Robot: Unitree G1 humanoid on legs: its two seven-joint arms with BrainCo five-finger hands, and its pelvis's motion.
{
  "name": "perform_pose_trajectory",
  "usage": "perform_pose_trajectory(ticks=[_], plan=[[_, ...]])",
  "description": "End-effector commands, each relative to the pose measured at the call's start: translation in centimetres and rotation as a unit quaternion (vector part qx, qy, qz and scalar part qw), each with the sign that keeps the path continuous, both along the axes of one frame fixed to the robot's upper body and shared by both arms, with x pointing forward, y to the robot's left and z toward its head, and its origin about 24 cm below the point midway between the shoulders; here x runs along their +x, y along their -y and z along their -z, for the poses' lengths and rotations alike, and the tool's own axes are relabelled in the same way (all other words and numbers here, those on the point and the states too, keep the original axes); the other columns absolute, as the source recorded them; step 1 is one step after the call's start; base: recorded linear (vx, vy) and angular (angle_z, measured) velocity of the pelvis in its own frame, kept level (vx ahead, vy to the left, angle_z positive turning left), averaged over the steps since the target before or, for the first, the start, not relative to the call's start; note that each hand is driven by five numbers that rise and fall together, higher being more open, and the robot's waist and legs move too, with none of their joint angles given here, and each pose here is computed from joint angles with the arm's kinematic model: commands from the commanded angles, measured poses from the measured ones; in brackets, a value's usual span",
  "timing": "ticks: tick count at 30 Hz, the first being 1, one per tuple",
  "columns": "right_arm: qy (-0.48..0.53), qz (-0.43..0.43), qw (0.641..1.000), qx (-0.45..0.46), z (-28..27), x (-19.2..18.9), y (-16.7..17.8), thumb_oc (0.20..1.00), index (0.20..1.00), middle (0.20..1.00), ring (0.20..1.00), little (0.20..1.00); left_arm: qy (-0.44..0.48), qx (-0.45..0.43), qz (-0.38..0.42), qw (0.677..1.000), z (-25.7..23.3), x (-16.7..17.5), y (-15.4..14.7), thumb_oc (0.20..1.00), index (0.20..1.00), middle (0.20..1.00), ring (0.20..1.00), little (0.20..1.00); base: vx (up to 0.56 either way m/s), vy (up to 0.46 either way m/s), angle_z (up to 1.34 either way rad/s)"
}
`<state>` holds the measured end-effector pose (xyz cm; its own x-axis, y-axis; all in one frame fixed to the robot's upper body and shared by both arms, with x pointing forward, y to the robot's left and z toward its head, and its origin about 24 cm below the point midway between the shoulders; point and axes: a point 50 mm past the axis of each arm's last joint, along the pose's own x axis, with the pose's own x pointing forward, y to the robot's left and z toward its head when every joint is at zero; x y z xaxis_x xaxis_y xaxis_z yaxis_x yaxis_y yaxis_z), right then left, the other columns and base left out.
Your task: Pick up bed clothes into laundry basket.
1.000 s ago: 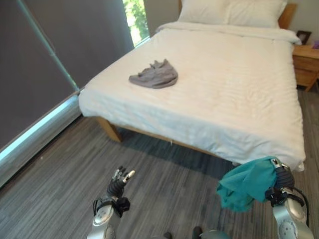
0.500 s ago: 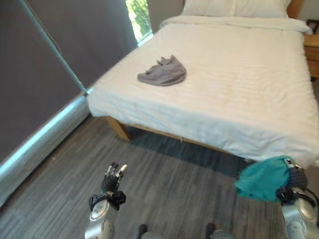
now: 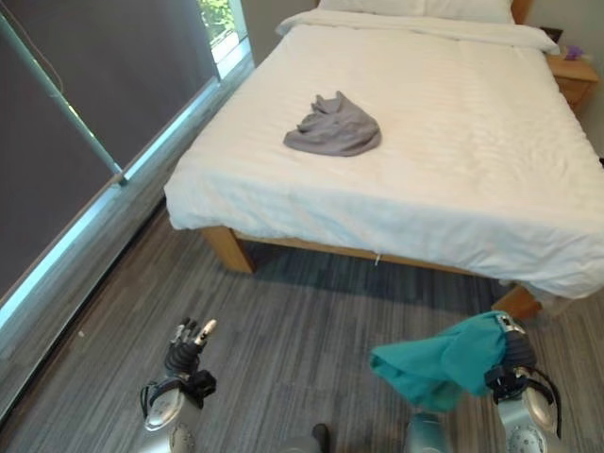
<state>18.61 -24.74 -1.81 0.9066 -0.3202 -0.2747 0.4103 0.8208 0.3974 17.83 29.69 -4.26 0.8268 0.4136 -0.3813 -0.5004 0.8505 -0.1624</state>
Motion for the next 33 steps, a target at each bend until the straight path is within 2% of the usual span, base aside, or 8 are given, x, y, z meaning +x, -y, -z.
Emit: perform_pose_trajectory(ticks=[1,8,9,13,18,22,33], plan=[[0.087,-0.008,0.995,-0.042,-3.7,2.2,1.2,0.200,0.200,0.200,0.200,0.200,0.078,0.067,0.020,0.994,-4.3,2.5,-1.2,1.000,1.000,1.000,1.000,1.000,0.04,-0.011,0.34],[0.087,-0.022,0.994,-0.055,-4.1,2.4,1.2,0.200,0.200,0.200,0.200,0.200,0.057,0.010,0.020,0.998,-2.1,1.5,0.9,1.000,1.000,1.000,1.000,1.000,0.02,-0.100,0.08],[0.082,-0.015,0.996,-0.030,-3.3,2.2,1.1,0.200,0.200,0.200,0.200,0.200,0.089,0.039,0.096,0.991,-4.1,3.5,2.1,1.000,1.000,1.000,1.000,1.000,-0.05,-0.159,0.26],[0.108,-0.008,0.994,0.013,-3.7,3.3,0.0,0.200,0.200,0.200,0.200,0.200,0.110,0.008,0.075,0.991,-4.2,3.8,2.8,1.000,1.000,1.000,1.000,1.000,-0.03,-0.098,0.01],[0.072,-0.026,0.997,-0.023,-2.9,2.2,0.4,0.200,0.200,0.200,0.200,0.200,0.104,0.005,0.092,0.990,-3.9,4.1,3.7,1.000,1.000,1.000,1.000,1.000,-0.02,-0.103,-0.07],[0.067,-0.003,0.998,-0.017,-2.6,1.8,1.3,0.200,0.200,0.200,0.200,0.200,0.101,-0.014,0.096,0.990,-3.3,4.0,4.5,1.000,1.000,1.000,1.000,1.000,0.01,-0.099,0.15],[0.078,-0.015,0.996,-0.048,-3.5,2.8,1.8,0.200,0.200,0.200,0.200,0.200,0.099,-0.017,0.067,0.993,-3.2,3.9,3.6,1.000,1.000,1.000,1.000,1.000,-0.01,-0.129,0.03]])
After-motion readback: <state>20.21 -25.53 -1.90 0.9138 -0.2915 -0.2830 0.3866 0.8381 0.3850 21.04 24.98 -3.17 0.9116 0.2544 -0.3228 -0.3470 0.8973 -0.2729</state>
